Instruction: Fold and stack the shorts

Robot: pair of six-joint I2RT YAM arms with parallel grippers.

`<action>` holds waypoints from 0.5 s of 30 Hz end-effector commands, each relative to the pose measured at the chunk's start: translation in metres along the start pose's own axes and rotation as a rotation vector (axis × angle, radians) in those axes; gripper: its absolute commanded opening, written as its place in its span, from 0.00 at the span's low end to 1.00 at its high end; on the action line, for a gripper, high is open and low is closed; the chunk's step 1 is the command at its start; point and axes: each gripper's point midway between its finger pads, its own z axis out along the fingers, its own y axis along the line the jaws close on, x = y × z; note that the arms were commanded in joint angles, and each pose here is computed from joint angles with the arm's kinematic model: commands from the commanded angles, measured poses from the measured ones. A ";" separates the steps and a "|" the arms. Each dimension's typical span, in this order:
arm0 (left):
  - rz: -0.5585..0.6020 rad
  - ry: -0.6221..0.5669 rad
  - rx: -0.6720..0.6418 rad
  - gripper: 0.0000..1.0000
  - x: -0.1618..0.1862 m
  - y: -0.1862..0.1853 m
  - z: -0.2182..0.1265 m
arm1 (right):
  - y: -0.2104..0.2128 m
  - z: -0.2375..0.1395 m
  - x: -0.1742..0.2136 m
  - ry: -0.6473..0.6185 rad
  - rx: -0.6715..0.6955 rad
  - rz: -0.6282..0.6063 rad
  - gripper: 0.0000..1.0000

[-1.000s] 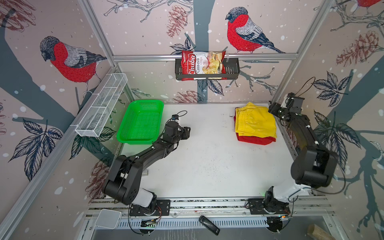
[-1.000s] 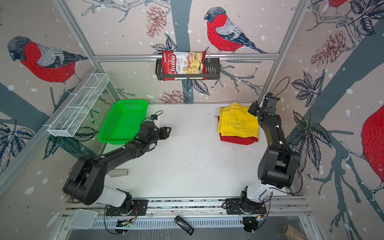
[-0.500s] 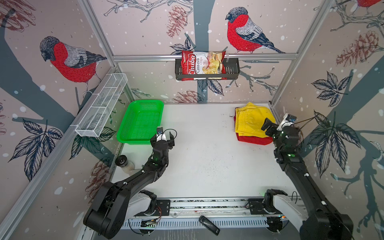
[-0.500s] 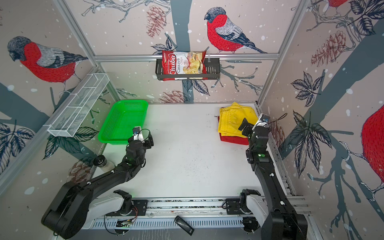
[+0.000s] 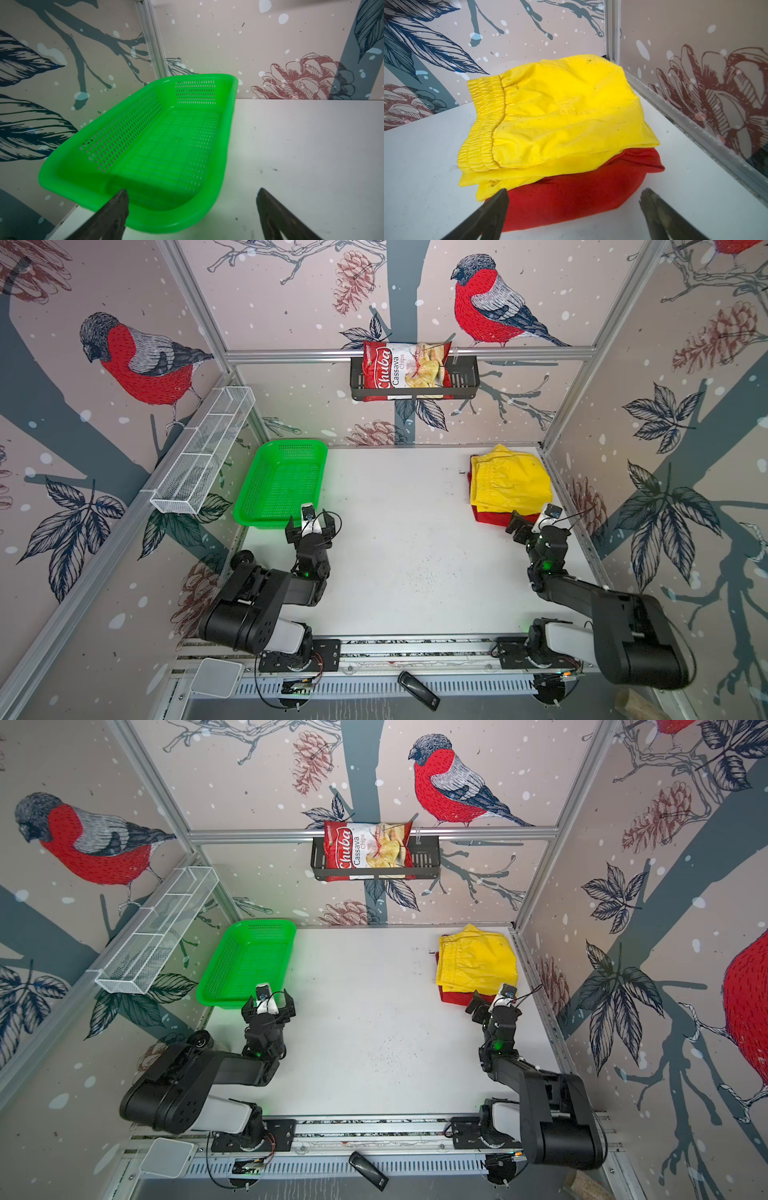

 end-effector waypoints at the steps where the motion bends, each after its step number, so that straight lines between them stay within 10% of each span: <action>1: -0.171 -0.176 0.034 0.95 -0.031 0.015 -0.005 | 0.015 0.003 -0.035 -0.135 -0.062 -0.051 0.99; 15: -0.126 -0.039 0.054 0.98 -0.018 0.000 0.026 | 0.009 0.020 -0.021 -0.140 -0.009 -0.089 0.99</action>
